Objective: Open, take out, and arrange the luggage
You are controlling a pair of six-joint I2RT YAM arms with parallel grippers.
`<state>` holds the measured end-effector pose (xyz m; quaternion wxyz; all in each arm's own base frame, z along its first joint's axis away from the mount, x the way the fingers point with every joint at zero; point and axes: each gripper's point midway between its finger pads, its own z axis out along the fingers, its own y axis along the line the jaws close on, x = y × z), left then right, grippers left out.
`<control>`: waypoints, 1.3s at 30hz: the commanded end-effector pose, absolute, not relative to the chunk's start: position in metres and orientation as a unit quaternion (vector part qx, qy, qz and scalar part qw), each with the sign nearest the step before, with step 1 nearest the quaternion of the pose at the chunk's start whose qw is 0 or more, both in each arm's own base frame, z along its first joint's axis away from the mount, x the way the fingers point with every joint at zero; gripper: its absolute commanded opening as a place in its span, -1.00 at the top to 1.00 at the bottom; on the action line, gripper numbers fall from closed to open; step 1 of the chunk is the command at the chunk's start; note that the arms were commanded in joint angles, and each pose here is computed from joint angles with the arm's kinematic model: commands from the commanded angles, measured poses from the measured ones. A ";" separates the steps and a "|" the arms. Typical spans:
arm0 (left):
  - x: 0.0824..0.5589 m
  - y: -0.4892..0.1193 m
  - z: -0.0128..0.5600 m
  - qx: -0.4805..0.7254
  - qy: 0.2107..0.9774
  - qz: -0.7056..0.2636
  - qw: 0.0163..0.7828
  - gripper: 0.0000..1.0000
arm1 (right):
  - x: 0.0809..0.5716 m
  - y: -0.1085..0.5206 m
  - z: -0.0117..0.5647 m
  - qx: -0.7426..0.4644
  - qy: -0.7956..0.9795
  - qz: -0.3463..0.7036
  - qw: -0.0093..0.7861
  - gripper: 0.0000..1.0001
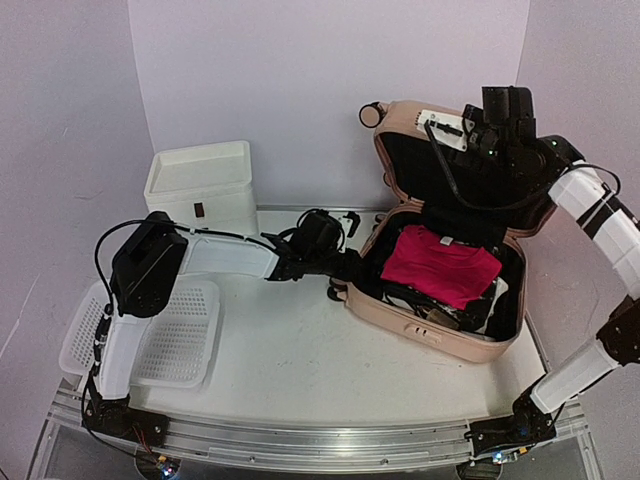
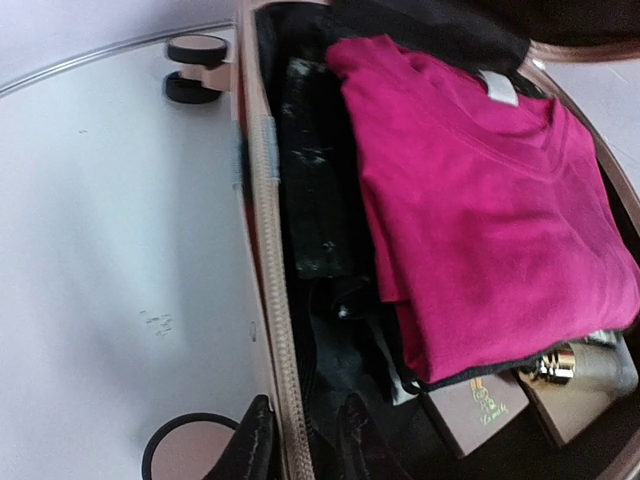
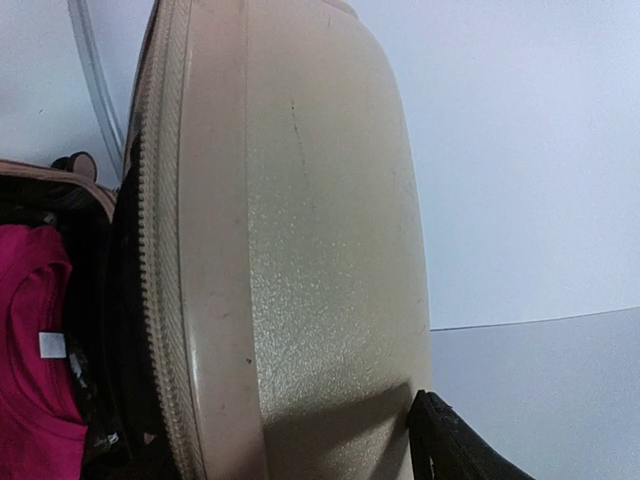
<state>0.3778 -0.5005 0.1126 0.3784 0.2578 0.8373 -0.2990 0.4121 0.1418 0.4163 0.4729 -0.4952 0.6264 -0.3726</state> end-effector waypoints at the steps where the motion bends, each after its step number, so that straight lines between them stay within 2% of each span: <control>1: 0.379 -0.421 0.056 0.196 0.905 -0.177 0.334 0.65 | 0.450 0.153 0.406 -0.505 0.617 -0.352 0.490 -0.27; 6: 0.371 -0.386 0.030 0.106 0.929 -0.160 0.317 0.75 | 0.477 0.159 0.390 -0.514 0.614 -0.332 0.498 -0.21; 10: 0.376 -0.364 0.014 0.043 0.939 -0.158 0.303 0.76 | 0.490 0.178 0.370 -0.545 0.598 -0.302 0.504 -0.21; 15: 0.384 -0.369 0.016 0.013 0.928 -0.207 0.309 0.75 | 0.508 0.195 0.353 -0.560 0.593 -0.276 0.509 -0.21; 18: 0.385 -0.393 0.030 0.056 0.917 -0.249 0.308 0.60 | 0.514 0.198 0.349 -0.560 0.595 -0.271 0.509 -0.20; 22: 0.380 -0.393 0.068 0.144 0.888 -0.247 0.359 -0.01 | 0.512 0.198 0.344 -0.560 0.599 -0.266 0.506 -0.19; 23: 0.381 -0.388 0.093 0.161 0.873 -0.243 0.390 -0.15 | 0.511 0.197 0.343 -0.560 0.600 -0.265 0.506 -0.19; 26: 0.377 -0.378 0.140 0.232 0.836 -0.218 0.447 -0.42 | 0.506 0.196 0.341 -0.561 0.601 -0.263 0.505 -0.19; 30: 0.363 -0.388 0.191 0.337 0.770 -0.221 0.494 -0.55 | 0.502 0.194 0.340 -0.560 0.604 -0.257 0.505 -0.18; 32: 0.338 -0.412 0.201 0.430 0.714 -0.248 0.494 -0.53 | 0.501 0.194 0.341 -0.558 0.606 -0.256 0.506 -0.18; 36: 0.263 -0.465 0.192 0.620 0.558 -0.266 0.483 -0.52 | 0.500 0.193 0.345 -0.555 0.606 -0.255 0.510 -0.18; 39: 0.234 -0.491 0.190 0.666 0.498 -0.305 0.464 -0.59 | 0.498 0.193 0.348 -0.550 0.608 -0.250 0.515 -0.18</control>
